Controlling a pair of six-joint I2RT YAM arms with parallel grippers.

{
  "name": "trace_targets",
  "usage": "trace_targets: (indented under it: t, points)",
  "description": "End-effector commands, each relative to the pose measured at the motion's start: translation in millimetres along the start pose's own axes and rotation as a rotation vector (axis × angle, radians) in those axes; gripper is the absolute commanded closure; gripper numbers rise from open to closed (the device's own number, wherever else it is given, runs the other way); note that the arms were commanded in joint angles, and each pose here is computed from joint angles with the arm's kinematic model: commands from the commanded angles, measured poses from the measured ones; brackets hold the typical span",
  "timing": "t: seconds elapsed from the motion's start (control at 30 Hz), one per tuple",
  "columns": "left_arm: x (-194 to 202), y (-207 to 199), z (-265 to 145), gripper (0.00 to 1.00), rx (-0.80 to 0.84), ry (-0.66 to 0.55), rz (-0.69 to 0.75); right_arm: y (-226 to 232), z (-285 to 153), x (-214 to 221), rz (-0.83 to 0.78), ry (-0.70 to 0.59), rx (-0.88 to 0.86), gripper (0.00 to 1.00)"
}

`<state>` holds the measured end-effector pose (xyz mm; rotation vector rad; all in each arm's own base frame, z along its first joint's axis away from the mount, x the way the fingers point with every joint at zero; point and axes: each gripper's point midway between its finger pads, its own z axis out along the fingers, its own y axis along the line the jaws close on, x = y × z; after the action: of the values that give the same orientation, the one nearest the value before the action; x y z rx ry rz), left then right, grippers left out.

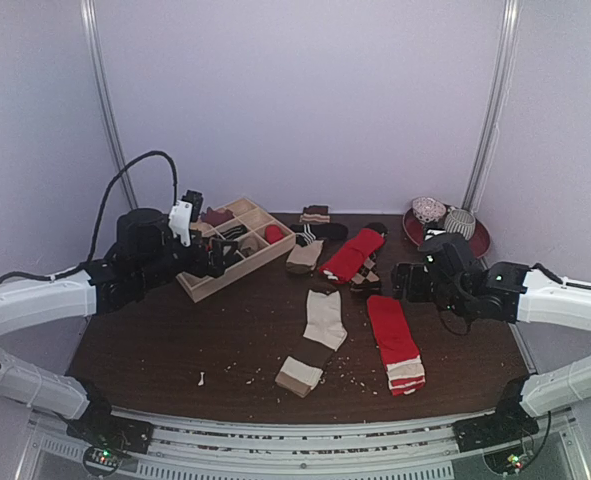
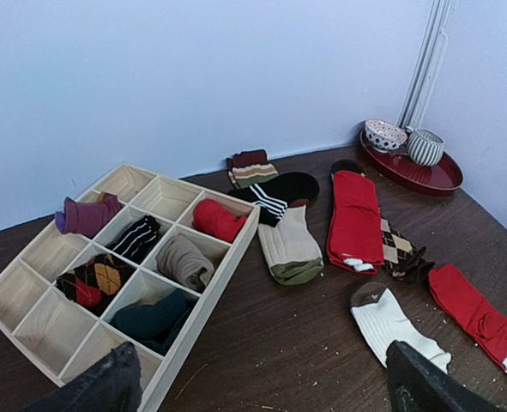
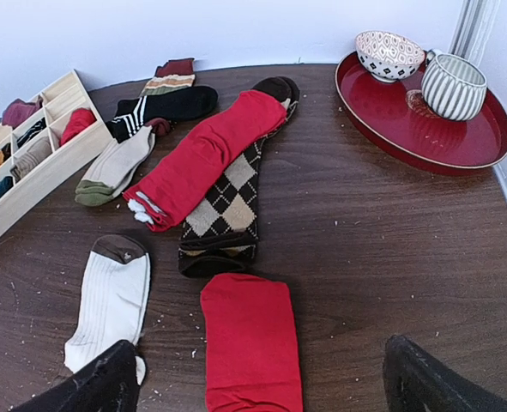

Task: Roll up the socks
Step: Pick up the pair of socks from the center of the board.

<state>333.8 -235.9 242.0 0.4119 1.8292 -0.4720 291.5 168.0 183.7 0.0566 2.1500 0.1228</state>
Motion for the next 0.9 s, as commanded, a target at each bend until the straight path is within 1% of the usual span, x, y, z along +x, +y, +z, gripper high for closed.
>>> trace_targets:
  t: [0.0, 0.1, 0.17, 0.23, 0.33, 0.47, 0.53, 0.6, 0.73, 0.87]
  points:
    - [-11.7, -4.2, 6.0, 0.02, 0.012, 0.003, 0.034, -10.0, -0.4, 7.2, -0.048, -0.001, 0.036, 0.0]
    - [-9.0, -8.1, 5.6, 0.02, 0.036, 0.007, 0.038, -8.2, -1.1, 13.5, -0.094, 0.016, 0.006, 0.0]
    - [-9.4, -9.4, 2.6, 0.02, 0.047, -0.008, 0.032, -1.8, -3.5, 17.0, -0.109, 0.021, -0.049, 0.0]
    - [-8.8, -10.2, -1.0, 0.02, 0.056, -0.02, 0.034, 10.2, -7.0, 16.5, -0.105, -0.008, -0.143, 0.0]
    - [-3.8, -17.9, -4.3, 0.02, 0.105, -0.016, 0.049, 32.2, -12.5, 28.5, -0.129, -0.029, -0.305, 0.02]
    - [15.9, -33.6, -6.6, 0.02, 0.209, 0.011, 0.059, 74.6, -29.5, 75.4, -0.258, -0.041, -0.563, 0.04]
    - [27.4, -34.3, -6.9, 0.02, 0.218, 0.031, 0.056, 100.6, -45.0, 97.8, -0.314, -0.038, -0.703, 0.06]
    - [38.3, -34.0, -8.1, 0.02, 0.223, 0.045, 0.059, 127.6, -64.5, 116.3, -0.408, -0.051, -0.812, 0.07]
    - [55.0, -35.4, -10.7, 0.02, 0.242, 0.057, 0.058, 165.1, -85.5, 149.5, -0.603, -0.079, -0.929, 0.07]
    - [66.1, -38.6, -7.5, 0.02, 0.261, 0.087, 0.052, 191.9, -84.9, 175.7, -0.76, -0.049, -0.959, 0.09]
